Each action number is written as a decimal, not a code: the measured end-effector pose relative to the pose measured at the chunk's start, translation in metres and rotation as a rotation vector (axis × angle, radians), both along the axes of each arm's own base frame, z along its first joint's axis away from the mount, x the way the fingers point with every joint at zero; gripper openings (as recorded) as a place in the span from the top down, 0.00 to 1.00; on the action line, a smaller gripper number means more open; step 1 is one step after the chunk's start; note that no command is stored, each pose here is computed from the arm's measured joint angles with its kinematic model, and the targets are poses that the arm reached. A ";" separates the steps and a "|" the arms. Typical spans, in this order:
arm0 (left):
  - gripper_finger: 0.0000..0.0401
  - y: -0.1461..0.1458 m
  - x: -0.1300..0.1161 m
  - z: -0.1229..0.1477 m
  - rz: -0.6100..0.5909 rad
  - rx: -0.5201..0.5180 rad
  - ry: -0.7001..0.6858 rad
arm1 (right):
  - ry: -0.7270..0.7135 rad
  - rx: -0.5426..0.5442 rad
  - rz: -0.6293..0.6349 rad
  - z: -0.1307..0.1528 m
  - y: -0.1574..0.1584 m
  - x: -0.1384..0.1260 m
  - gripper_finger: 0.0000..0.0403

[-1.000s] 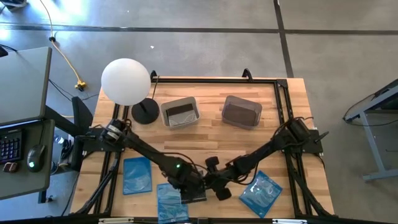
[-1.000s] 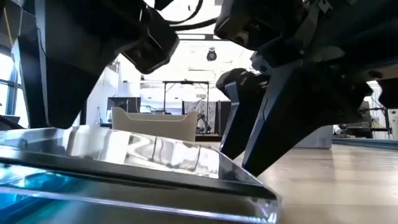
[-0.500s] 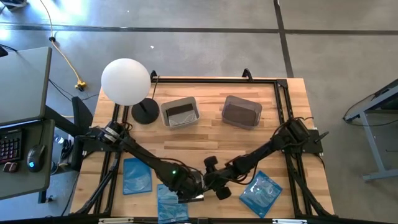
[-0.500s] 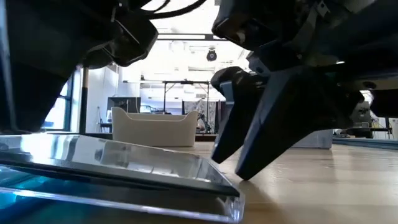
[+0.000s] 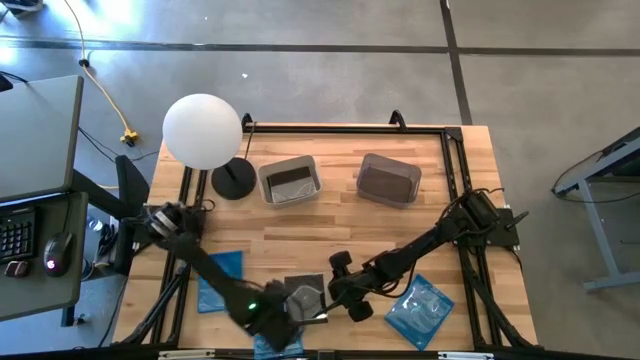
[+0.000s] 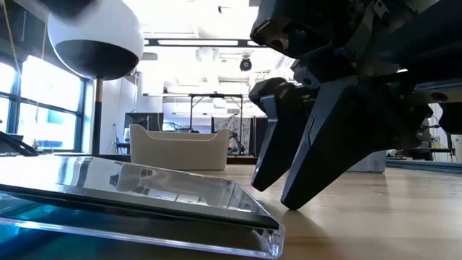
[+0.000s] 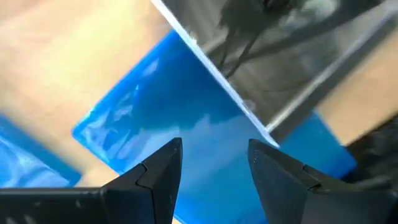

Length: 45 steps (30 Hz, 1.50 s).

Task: Pick & place jewel cases by type
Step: Put the black CD case into the gray bin

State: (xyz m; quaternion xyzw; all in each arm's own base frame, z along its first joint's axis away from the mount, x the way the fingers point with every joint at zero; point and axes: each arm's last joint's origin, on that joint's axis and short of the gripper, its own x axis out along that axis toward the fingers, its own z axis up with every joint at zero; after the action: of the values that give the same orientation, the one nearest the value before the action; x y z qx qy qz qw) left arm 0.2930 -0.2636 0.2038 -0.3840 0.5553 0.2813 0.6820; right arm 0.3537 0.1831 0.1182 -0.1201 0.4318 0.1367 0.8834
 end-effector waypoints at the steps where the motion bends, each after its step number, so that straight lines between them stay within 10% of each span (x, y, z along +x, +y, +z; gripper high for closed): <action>1: 0.55 -0.004 -0.007 0.006 0.009 0.027 -0.035 | 0.000 0.000 0.001 0.000 0.000 0.000 0.50; 10: 0.55 -0.037 -0.082 0.029 0.127 0.286 -0.531 | -0.001 0.002 0.007 0.000 0.000 0.000 0.50; 14: 0.55 -0.040 -0.100 0.008 0.276 0.232 -0.628 | -0.010 0.004 0.010 0.000 0.001 0.000 0.50; 28: 0.55 0.002 -0.041 -0.050 0.450 -0.073 -0.468 | -0.035 0.006 0.022 0.001 -0.003 0.004 0.50; 45: 0.55 0.017 -0.014 -0.050 0.422 -0.161 -0.515 | -0.028 0.015 0.027 0.001 -0.003 0.004 0.50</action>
State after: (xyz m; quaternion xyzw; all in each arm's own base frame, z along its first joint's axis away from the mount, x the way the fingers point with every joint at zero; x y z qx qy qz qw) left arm 0.2793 -0.2467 0.1536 -0.6014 0.2934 0.2652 0.6942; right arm 0.3579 0.1802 0.1187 -0.1212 0.4166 0.1502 0.8884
